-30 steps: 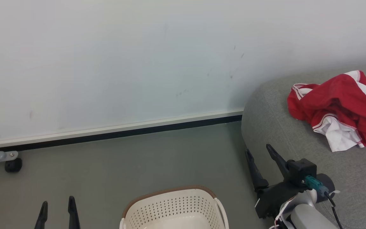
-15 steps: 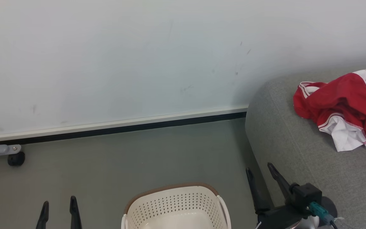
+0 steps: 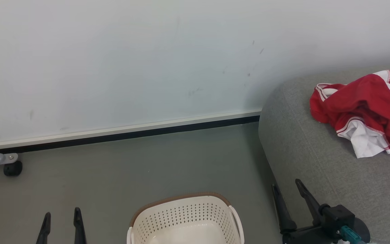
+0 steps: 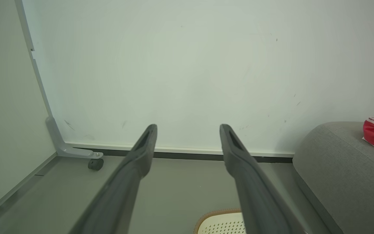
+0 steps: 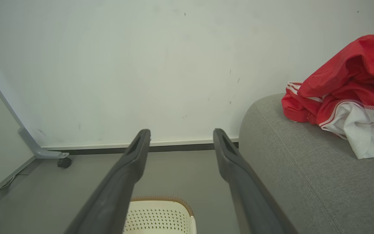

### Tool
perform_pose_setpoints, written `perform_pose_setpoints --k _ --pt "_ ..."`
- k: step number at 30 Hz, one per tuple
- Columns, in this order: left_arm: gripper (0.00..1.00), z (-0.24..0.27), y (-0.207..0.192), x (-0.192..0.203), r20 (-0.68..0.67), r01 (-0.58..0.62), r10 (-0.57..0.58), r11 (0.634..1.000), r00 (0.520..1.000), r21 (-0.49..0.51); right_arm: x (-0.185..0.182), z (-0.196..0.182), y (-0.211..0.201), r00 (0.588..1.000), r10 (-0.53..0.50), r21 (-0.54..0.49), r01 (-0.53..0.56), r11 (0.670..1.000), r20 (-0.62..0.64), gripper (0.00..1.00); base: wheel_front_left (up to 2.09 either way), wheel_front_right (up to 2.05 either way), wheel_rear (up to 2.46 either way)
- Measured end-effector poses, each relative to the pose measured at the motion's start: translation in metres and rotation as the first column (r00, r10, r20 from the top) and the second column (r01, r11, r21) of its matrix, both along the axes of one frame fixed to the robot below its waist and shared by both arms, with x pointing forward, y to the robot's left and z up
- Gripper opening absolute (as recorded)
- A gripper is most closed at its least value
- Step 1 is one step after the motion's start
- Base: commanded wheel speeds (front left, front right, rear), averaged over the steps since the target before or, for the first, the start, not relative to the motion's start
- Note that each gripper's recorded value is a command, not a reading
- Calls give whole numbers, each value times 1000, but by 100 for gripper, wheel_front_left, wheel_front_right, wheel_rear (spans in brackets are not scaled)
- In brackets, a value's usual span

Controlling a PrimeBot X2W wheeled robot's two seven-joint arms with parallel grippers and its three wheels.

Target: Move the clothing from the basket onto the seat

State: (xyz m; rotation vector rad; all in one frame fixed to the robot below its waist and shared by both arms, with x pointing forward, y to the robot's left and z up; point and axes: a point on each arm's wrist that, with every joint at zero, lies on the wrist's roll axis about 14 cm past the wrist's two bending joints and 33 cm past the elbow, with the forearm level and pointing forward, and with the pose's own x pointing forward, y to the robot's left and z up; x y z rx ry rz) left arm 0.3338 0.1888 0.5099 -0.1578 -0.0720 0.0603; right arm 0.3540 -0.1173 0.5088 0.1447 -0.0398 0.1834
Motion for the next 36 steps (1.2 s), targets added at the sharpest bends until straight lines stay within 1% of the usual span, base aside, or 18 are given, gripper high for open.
perform_pose_setpoints --k 6,27,28,34,36 --pt "100 -1 -1 1 -4 4 -4 1000 1000 8 2 8 -6 999 -22 -5 22 1000 26 100 0 0 0" --pt "100 -3 6 0 -10 -8 9 999 1000 32 -2 10 -17 997 -60 -8 61 998 40 100 0 0 0" --pt "0 -4 5 -1 -13 -8 8 999 1000 31 -2 10 -17 997 -61 -10 62 998 38 0 0 0 0" --pt "0 -25 0 -5 -78 -8 9 1000 997 8 -15 -23 -15 996 -63 -17 62 998 -62 0 0 0 0" --pt "0 -27 0 -5 -90 -8 7 1000 996 -5 -15 -26 -17 995 -70 -7 69 998 -78 0 0 0 0"
